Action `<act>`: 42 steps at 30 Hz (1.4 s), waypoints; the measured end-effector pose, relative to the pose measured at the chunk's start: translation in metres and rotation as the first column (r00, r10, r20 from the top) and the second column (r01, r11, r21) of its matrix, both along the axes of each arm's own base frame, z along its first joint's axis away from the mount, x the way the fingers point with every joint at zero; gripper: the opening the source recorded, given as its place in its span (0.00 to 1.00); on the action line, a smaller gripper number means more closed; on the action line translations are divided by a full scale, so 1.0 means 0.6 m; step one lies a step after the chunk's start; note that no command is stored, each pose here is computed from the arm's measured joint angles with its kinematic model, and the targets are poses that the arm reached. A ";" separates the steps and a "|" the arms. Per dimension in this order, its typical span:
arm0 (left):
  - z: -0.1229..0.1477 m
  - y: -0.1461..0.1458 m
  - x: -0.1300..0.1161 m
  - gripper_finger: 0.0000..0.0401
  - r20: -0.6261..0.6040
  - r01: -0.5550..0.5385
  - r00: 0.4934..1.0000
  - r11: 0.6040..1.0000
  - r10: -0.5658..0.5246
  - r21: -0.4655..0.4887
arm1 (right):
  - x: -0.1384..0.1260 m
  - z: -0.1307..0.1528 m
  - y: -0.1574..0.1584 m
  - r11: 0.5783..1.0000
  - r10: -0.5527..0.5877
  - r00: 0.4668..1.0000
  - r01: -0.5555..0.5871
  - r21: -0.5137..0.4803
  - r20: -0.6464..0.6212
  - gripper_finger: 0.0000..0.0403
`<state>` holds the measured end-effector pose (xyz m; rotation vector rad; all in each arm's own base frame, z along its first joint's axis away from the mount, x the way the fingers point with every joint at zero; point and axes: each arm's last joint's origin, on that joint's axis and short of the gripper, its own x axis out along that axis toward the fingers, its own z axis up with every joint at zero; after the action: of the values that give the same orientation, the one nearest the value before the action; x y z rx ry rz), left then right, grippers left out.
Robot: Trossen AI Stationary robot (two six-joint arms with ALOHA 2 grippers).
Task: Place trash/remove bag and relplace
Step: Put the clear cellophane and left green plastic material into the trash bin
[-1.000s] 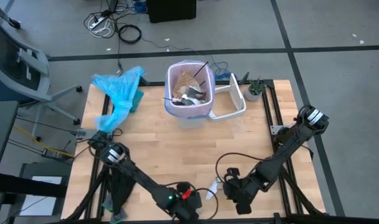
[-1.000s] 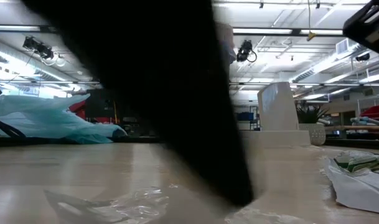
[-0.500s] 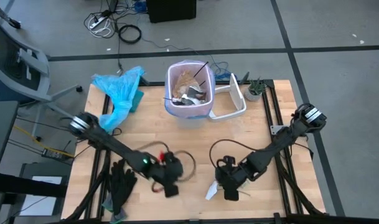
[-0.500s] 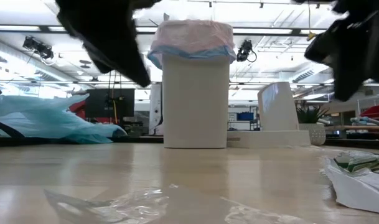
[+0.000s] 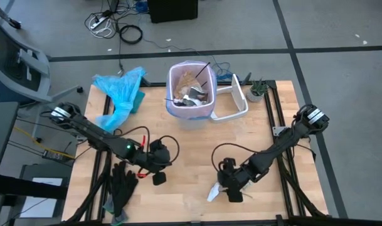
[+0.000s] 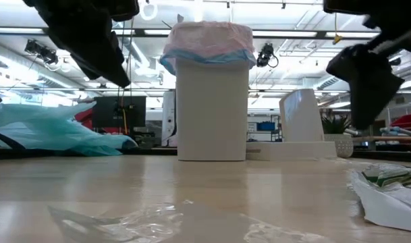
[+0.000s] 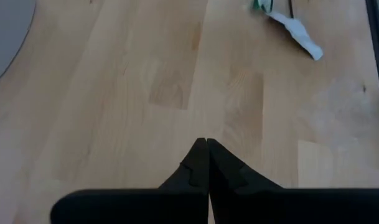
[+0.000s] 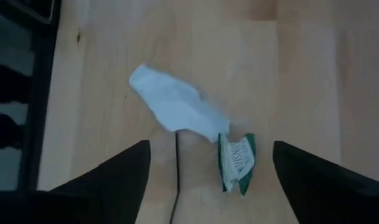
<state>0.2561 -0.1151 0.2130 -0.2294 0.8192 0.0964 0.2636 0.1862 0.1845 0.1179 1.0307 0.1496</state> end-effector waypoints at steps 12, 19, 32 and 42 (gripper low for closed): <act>0.002 -0.001 0.002 0.00 0.013 -0.021 1.000 0.999 0.022 -0.043 | -0.016 -0.034 -0.004 0.994 0.071 0.996 -0.066 -0.087 0.054 0.85; 0.005 -0.003 0.005 0.00 0.031 -0.078 0.996 0.990 0.082 -0.118 | -0.015 -0.058 0.000 0.989 0.126 0.989 -0.119 -0.086 0.079 0.85; 0.016 -0.009 0.015 0.00 0.100 -0.120 0.984 0.963 0.148 -0.240 | 0.014 -0.133 0.065 0.958 0.246 0.969 -0.240 -0.159 0.022 0.73; 0.022 -0.011 0.019 0.00 0.132 -0.118 0.978 0.953 0.159 -0.278 | 0.013 -0.134 0.068 0.966 0.233 0.972 -0.231 -0.121 0.010 0.07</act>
<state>0.2677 -0.1217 0.2261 -0.5455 0.6605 0.0986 0.2712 0.2270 0.1040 -0.1137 1.0250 0.3013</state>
